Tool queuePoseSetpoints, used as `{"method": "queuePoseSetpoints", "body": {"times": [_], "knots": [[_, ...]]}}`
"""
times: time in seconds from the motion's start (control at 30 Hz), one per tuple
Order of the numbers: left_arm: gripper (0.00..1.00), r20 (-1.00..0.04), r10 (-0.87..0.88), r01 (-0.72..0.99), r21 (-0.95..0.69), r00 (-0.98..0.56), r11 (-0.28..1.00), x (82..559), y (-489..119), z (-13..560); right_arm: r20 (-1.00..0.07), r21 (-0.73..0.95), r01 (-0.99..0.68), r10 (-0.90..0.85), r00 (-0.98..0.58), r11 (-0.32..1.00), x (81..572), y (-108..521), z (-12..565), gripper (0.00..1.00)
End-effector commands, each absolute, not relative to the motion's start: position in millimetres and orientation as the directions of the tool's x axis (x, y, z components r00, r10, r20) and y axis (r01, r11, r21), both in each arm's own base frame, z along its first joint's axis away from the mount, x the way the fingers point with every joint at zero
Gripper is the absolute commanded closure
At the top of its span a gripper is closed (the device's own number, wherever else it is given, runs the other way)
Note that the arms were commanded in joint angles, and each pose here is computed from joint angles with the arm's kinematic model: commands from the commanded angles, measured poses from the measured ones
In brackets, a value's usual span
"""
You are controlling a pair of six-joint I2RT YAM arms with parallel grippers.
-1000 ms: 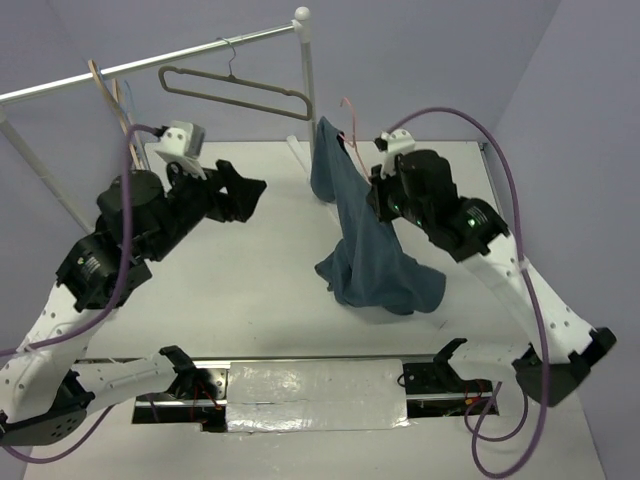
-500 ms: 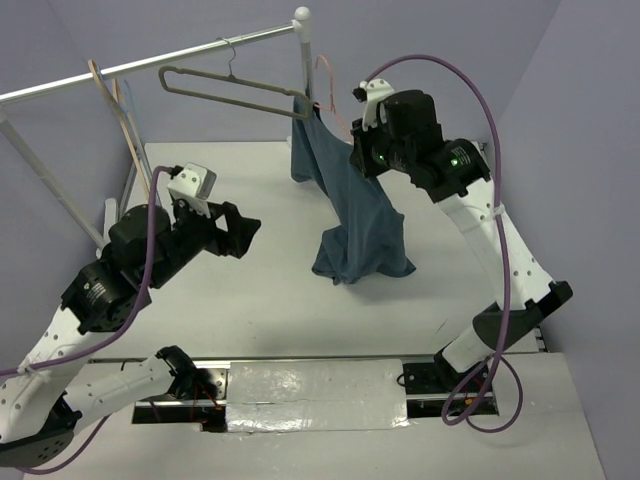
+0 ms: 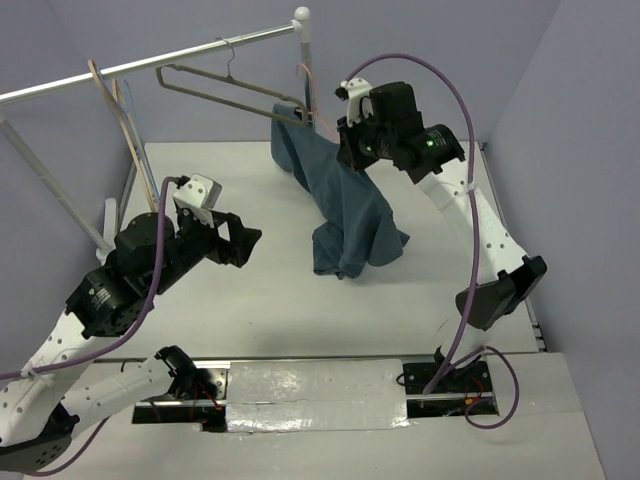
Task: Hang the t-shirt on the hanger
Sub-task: Place the hanger at the clothesline.
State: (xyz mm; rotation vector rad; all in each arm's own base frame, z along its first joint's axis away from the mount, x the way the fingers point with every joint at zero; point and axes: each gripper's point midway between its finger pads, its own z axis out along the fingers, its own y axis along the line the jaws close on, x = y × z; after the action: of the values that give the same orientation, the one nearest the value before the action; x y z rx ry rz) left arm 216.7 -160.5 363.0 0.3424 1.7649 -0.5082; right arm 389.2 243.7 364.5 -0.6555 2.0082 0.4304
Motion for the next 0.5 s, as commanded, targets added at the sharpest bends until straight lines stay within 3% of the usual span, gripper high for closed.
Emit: {"method": "queuePoseSetpoints", "body": {"times": [0.0, 0.13, 0.47], "knots": [[0.12, -0.98, -0.056, 0.509, -0.148, -0.191, 0.848, 218.8, -164.1, 378.5, -0.945, 0.027, -0.696, -0.209, -0.252, 0.718, 360.7, 258.0, 409.5, 1.0], [0.12, -0.976, -0.019, 0.498, -0.128, -0.217, 0.858, 223.6, -165.0, 367.8, -0.951, 0.021, -0.701, -0.203, -0.235, 0.713, 362.5, 260.1, 416.2, 1.0], [0.11, -0.978, -0.036, 0.51, -0.138, -0.206, 0.849, 218.2, -163.7, 370.8, -0.975, -0.004, -0.577, -0.132, -0.18, 0.817, 427.3, 267.5, 447.0, 1.0]]}}
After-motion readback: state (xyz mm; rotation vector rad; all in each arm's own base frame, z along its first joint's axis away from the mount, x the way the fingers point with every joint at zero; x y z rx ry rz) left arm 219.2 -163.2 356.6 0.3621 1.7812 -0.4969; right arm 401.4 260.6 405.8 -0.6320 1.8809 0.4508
